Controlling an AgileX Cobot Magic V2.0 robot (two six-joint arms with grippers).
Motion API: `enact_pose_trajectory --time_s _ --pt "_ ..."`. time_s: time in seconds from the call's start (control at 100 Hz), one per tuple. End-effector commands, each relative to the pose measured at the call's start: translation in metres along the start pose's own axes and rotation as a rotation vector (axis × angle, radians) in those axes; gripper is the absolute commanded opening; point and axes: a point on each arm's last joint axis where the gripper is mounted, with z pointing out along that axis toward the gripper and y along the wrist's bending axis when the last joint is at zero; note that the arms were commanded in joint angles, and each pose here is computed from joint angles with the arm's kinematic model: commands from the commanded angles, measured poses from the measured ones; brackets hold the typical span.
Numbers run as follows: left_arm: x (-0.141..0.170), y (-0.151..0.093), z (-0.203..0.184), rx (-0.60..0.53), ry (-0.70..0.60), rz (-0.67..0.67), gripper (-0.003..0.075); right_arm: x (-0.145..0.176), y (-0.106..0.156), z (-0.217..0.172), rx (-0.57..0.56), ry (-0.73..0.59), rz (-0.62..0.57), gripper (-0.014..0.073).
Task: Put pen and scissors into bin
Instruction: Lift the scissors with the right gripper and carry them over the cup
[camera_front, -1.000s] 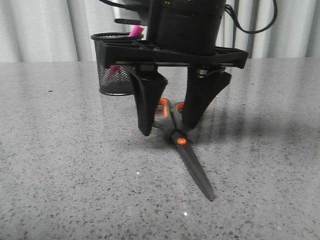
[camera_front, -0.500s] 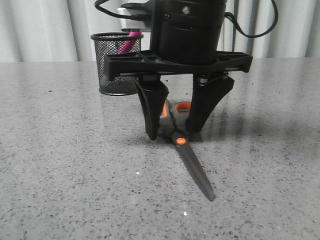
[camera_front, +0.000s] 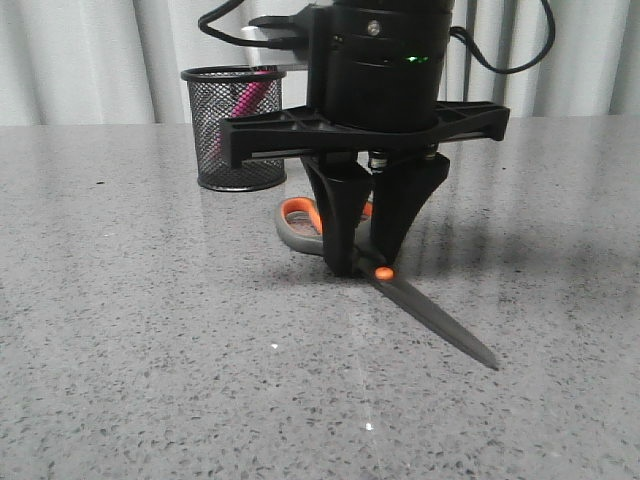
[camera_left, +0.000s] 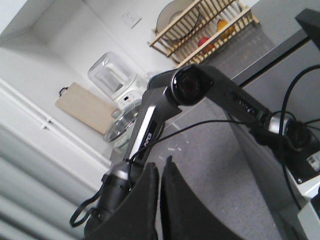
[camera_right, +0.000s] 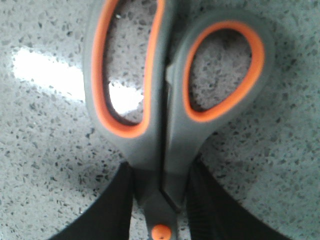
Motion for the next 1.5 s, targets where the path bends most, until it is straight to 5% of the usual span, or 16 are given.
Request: enact_pose_trajectory --time_s 0.0,0.14,0.41,0.65,0.94,1.49 --pt "-0.008 0.003 -0.010 -0.114 0.017 -0.036 -0.0019 -0.003 0.000 -0.009 -0.001 -0.070 -0.034 -0.0064" --pt "-0.006 -0.007 -0.029 -0.211 0.157 -0.065 -0.0019 -0.003 -0.005 -0.058 0.013 -0.257 -0.064 -0.0064" --pt "-0.002 -0.022 -0.039 -0.277 0.187 -0.070 -0.0019 -0.007 -0.003 -0.186 -0.119 -1.039 -0.130 -0.0064" --pt "0.013 -0.023 -0.030 -0.276 0.181 -0.130 -0.0019 -0.029 0.007 -0.205 -0.174 -1.703 -0.414 -0.0063" --pt "0.011 -0.024 -0.028 -0.262 0.138 -0.164 -0.0019 -0.083 -0.021 -0.122 -0.146 -1.574 -0.315 -0.0070" --pt "0.012 -0.027 -0.028 -0.237 0.143 -0.169 -0.0019 -0.106 -0.024 -0.048 -0.140 -1.425 -0.303 -0.0070"
